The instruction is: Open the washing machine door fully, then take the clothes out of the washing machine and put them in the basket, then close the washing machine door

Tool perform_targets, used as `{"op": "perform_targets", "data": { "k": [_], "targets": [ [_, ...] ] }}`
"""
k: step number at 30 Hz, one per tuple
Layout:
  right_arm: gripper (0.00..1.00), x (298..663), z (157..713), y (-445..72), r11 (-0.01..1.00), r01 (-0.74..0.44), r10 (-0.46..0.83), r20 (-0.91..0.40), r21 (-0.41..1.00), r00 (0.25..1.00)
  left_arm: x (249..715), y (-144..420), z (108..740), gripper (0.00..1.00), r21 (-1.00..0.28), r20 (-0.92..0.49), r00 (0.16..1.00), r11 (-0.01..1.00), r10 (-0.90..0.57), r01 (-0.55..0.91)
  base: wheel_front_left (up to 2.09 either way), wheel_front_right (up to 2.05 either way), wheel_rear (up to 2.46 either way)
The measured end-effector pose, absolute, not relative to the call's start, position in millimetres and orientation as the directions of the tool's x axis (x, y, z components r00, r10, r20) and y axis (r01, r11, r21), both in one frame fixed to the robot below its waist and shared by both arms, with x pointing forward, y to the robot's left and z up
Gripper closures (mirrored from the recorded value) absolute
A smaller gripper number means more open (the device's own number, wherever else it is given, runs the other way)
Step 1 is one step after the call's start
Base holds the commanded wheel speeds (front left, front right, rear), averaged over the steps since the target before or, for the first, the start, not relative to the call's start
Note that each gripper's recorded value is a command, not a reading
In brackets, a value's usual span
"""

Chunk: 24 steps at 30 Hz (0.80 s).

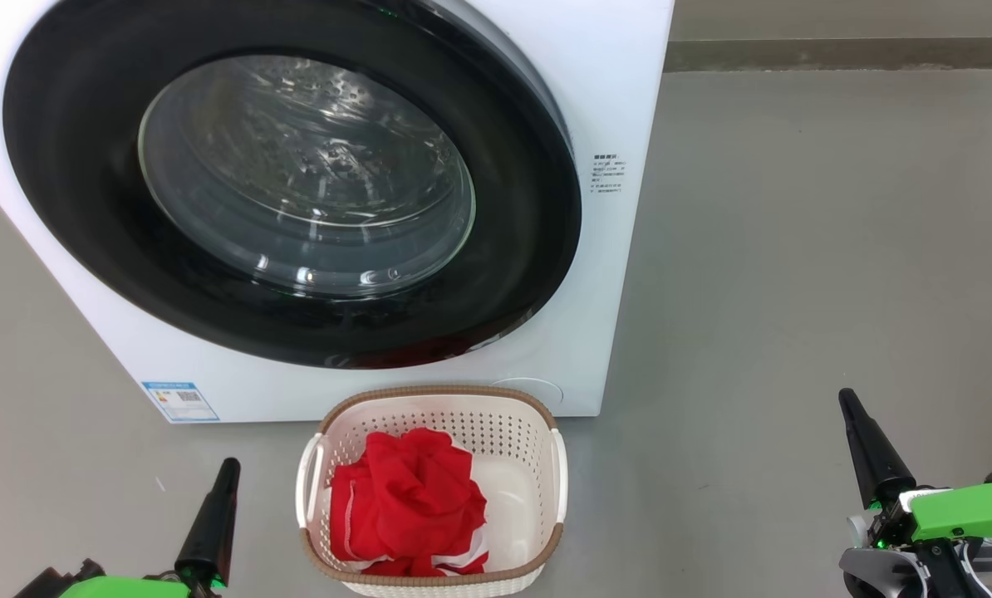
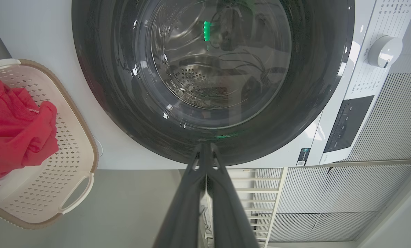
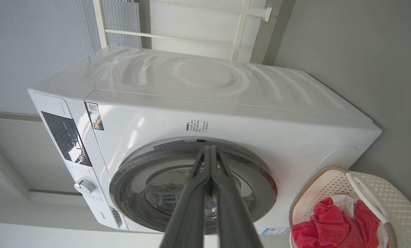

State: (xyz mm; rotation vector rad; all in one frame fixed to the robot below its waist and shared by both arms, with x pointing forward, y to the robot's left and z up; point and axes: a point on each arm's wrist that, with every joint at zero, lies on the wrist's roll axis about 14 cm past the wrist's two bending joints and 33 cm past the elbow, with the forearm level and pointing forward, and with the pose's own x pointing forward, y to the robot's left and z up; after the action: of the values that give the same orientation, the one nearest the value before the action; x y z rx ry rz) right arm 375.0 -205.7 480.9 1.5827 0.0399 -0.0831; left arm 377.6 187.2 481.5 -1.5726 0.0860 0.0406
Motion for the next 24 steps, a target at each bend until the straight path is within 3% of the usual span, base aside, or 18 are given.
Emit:
{"op": "perform_targets", "data": {
  "k": [24],
  "targets": [
    [1.00,374.9,480.8,-205.9,-0.015,0.078,-0.027,-0.078,0.997,0.997,377.6,187.3,481.5,1.00,-0.997,-0.080,0.996,-0.002,-0.029,-0.080,0.00,0.00,0.00]
  ]
}}
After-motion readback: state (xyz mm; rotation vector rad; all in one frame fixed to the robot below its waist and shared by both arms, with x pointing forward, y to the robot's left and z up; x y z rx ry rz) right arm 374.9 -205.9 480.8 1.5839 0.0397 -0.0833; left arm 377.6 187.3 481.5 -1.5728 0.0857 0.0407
